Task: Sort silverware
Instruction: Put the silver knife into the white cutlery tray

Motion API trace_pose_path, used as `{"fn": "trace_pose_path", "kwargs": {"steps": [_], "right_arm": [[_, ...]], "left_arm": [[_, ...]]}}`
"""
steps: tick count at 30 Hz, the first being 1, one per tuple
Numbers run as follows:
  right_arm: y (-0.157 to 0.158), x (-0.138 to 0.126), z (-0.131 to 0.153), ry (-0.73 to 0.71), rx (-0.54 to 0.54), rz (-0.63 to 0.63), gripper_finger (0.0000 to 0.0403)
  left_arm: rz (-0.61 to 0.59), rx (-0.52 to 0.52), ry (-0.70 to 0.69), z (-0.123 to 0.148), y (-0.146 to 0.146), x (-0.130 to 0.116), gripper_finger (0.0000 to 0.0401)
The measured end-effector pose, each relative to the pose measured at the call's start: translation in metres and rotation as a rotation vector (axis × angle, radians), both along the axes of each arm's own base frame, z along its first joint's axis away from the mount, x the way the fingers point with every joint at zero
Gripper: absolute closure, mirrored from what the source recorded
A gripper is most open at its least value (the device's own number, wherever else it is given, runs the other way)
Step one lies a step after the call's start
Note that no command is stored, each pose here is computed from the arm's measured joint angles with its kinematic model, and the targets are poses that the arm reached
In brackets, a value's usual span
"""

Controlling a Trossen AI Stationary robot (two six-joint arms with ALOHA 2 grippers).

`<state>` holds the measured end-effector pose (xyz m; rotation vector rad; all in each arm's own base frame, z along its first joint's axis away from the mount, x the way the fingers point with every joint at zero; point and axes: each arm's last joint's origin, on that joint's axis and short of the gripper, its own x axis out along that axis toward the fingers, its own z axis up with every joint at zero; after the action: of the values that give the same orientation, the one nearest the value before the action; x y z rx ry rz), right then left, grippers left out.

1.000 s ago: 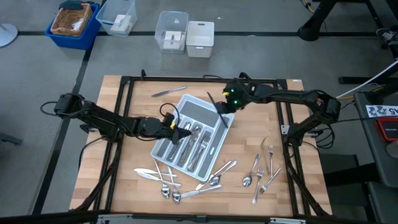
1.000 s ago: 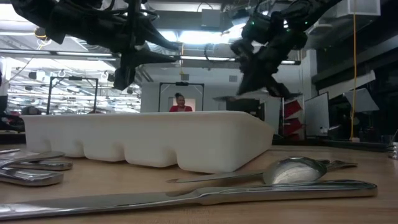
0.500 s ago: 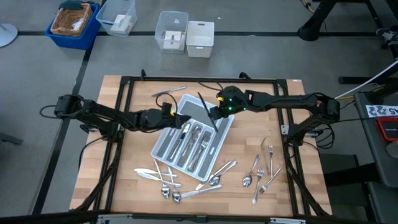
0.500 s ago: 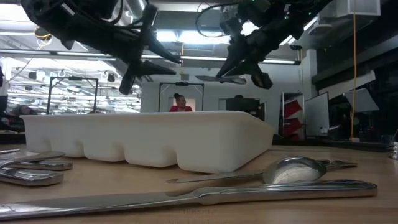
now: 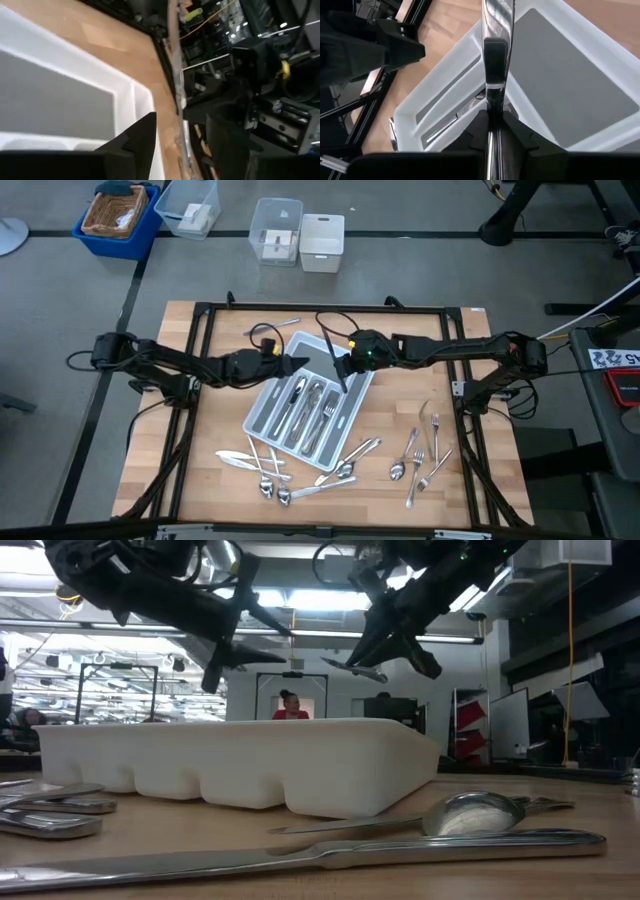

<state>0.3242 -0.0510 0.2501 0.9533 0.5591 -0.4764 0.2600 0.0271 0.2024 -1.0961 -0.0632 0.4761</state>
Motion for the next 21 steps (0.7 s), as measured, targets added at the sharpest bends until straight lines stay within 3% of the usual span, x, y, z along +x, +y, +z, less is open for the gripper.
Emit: {"fn": "trace_pose_path", "kwargs": {"steps": [21], "right_arm": [[-0.001,0.003,0.004,-0.050,-0.011,-0.006,0.0368]], "left_arm": [[0.029,0.045,0.030,0.000,0.016,0.055,0.0242]]}}
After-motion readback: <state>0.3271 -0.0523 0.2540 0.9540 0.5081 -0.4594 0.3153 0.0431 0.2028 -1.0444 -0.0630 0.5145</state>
